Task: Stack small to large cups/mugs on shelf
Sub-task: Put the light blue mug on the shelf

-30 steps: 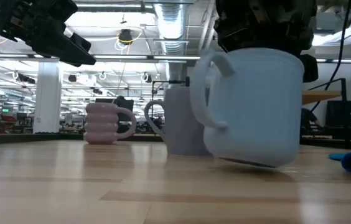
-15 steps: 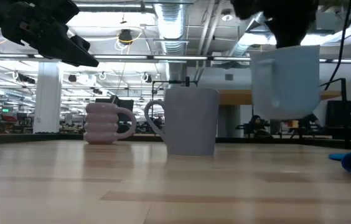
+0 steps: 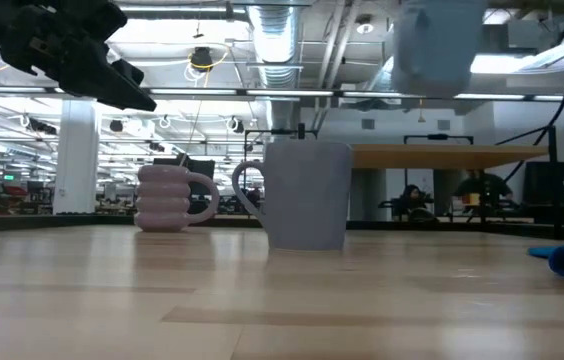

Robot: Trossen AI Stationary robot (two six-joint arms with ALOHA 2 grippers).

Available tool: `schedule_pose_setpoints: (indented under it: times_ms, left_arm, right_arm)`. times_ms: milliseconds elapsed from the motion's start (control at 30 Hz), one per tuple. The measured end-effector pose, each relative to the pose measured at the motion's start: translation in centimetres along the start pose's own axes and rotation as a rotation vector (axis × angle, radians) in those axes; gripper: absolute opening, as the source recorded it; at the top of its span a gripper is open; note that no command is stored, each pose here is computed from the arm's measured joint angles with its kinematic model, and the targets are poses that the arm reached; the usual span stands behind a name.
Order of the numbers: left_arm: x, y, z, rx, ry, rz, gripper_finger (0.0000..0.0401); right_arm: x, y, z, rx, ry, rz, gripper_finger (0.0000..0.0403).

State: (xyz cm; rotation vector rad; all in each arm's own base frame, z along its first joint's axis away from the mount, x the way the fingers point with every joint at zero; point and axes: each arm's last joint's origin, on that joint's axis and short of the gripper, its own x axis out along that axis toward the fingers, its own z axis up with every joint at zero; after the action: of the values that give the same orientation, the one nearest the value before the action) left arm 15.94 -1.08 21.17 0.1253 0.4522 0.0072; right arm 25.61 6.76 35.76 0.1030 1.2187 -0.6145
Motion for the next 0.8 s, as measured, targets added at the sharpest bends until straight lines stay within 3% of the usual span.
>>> schedule_pose_setpoints:
  times_ms: [367, 800]
  left_arm:
    - [0.0, 0.0, 0.1, -0.017, -0.011, 0.005, 0.0103]
    - [0.0, 0.0, 0.3, -0.056, -0.031, 0.008, 0.0103]
  right_arm:
    - [-4.1, -6.1, -1.4, 0.069, -0.241, -0.027, 0.001]
    - [-5.9, -13.4, -2.8, 0.171, -0.342, -0.138, 0.001]
